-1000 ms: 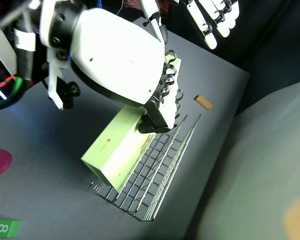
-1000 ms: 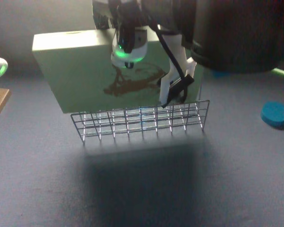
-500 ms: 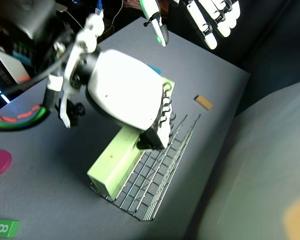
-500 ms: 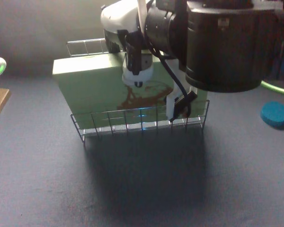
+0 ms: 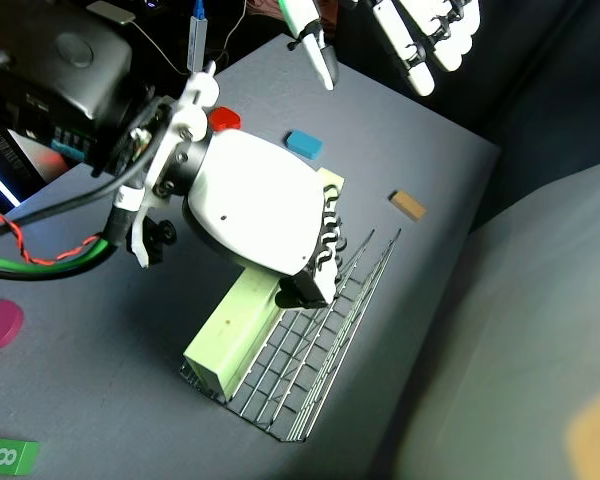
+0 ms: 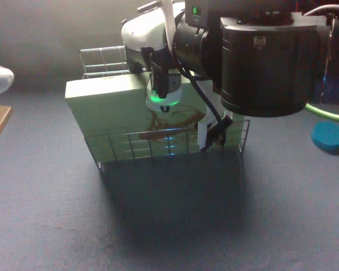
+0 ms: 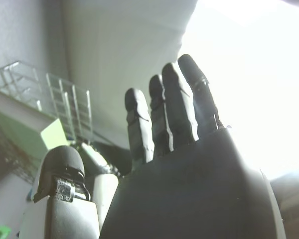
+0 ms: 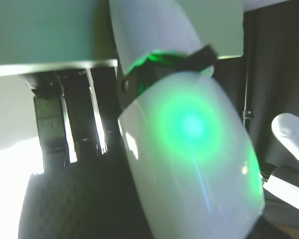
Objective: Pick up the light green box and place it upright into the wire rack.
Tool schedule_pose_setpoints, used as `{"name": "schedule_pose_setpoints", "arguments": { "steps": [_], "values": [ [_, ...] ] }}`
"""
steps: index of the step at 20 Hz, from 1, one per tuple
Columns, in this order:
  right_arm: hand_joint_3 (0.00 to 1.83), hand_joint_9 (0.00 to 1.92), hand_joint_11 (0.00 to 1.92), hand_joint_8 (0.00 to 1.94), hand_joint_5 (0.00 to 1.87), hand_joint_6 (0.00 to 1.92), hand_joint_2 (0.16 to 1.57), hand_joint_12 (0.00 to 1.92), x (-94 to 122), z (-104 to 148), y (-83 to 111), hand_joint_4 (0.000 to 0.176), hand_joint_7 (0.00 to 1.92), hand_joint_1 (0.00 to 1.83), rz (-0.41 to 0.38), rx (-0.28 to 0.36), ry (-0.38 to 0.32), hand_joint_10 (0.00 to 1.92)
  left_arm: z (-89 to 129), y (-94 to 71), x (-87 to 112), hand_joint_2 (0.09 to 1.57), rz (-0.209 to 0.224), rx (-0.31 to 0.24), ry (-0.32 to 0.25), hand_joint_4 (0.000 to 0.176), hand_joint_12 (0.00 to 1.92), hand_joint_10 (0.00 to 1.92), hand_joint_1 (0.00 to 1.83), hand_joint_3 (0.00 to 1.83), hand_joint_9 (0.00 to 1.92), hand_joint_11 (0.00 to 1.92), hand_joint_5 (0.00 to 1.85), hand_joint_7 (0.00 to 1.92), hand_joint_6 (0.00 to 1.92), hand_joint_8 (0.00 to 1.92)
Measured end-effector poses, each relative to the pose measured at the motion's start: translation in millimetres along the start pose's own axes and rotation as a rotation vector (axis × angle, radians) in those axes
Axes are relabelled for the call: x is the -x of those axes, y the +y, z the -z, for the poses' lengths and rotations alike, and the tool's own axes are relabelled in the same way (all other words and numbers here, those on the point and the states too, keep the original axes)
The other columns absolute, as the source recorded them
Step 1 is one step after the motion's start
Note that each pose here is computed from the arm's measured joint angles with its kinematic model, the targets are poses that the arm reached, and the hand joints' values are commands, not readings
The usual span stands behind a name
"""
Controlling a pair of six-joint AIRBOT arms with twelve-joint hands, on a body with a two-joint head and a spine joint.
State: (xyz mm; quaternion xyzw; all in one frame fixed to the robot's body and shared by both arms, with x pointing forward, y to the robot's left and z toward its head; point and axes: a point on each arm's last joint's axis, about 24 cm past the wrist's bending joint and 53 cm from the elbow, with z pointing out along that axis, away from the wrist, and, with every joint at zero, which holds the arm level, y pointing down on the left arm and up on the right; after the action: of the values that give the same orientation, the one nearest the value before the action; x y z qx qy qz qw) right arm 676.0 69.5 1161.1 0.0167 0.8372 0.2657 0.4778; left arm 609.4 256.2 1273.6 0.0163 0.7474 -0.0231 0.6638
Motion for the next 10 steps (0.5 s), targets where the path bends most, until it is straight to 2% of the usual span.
{"name": "schedule_pose_setpoints", "arguments": {
  "steps": [6, 8, 9, 10],
  "values": [
    [0.00, 0.81, 0.67, 1.07, 0.78, 1.12, 1.17, 1.52, -3.4, -0.6, 0.8, 0.000, 0.91, 1.36, 0.006, 0.008, 0.006, 1.47, 4.3, -15.1, -6.1, 1.23, 0.003, -0.018, 0.016, 0.057, 0.63, 0.00, 0.15, 0.00, 0.24, 0.00, 0.37, 0.26, 0.00, 0.00],
    [0.00, 0.78, 0.66, 1.05, 0.79, 1.17, 1.18, 1.53, -4.6, -1.0, -0.4, 0.000, 0.90, 1.35, 0.009, 0.007, 0.007, 1.49, 4.2, -24.7, -7.8, 1.23, 0.010, -0.035, 0.021, 0.058, 0.62, 0.00, 0.15, 0.00, 0.24, 0.00, 0.37, 0.26, 0.00, 0.00],
    [0.00, 0.71, 0.63, 1.15, 0.77, 1.26, 1.19, 1.52, -6.2, -1.3, 0.2, 0.000, 0.88, 1.21, 0.008, 0.008, 0.011, 1.17, 3.7, -29.1, -8.0, 1.24, 0.012, -0.044, 0.021, 0.058, 0.62, 0.00, 0.15, 0.00, 0.24, 0.00, 0.37, 0.25, 0.00, 0.00],
    [0.00, 0.69, 0.58, 1.22, 0.76, 1.32, 1.21, 1.53, -7.2, -1.4, 0.2, 0.018, 0.83, 1.17, 0.006, 0.008, 0.014, 1.02, 3.6, -37.1, -8.6, 1.24, 0.013, -0.060, 0.023, 0.058, 0.62, 0.00, 0.15, 0.00, 0.24, 0.00, 0.36, 0.24, 0.00, 0.00]
  ]
}}
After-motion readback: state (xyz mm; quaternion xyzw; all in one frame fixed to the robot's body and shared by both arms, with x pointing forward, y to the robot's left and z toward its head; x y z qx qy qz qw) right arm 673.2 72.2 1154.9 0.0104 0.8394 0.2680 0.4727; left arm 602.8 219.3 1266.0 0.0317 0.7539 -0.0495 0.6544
